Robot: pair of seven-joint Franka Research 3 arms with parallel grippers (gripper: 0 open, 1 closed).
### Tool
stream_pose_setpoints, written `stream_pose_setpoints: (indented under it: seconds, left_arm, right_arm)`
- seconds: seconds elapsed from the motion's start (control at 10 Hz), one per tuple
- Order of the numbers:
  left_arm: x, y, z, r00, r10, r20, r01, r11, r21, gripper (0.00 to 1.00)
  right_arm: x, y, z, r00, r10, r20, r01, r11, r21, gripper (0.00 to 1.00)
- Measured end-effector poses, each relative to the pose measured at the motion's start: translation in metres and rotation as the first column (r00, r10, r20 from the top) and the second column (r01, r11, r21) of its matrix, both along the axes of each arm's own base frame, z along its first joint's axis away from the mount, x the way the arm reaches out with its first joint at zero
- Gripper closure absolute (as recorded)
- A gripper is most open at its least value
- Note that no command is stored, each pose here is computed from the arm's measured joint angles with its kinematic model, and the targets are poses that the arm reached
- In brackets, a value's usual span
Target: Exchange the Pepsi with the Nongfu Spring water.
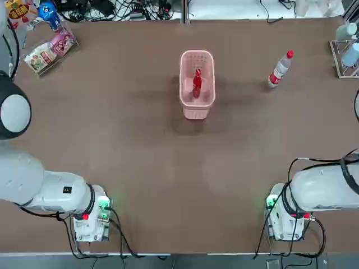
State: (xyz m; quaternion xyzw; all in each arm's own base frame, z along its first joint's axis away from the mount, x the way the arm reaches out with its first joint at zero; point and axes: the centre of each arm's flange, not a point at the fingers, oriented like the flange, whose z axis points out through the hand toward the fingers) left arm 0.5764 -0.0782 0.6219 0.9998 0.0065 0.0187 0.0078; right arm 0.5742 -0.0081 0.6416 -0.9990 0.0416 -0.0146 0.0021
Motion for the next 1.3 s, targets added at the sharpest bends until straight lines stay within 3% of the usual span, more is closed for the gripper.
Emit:
stream_pose_setpoints:
  seconds: [0.4,0.8,1.0,1.3]
  left_arm:
    - [-0.004,-0.023,0.000,0.999,-0.041,-0.004,0.041,0.999,-0.003,0.00]
    - [-0.007,-0.124,-0.039,0.993,-0.107,-0.043,0.106,0.994,-0.034,0.00]
    - [-0.011,-0.166,-0.049,0.996,-0.085,-0.023,0.084,0.995,-0.060,0.00]
    - [-0.044,-0.275,-0.086,1.000,-0.005,-0.019,0.004,1.000,-0.025,0.00]
  right_arm:
    - [0.000,0.000,0.000,1.000,0.000,-0.001,0.000,1.000,0.000,0.00]
    - [0.001,-0.007,-0.006,0.999,0.034,-0.006,-0.034,0.999,-0.001,0.09]
    - [0.017,-0.034,-0.036,0.998,0.066,-0.014,-0.066,0.998,-0.001,0.11]
    - [0.061,-0.069,-0.128,0.994,0.101,-0.040,-0.101,0.995,0.019,0.10]
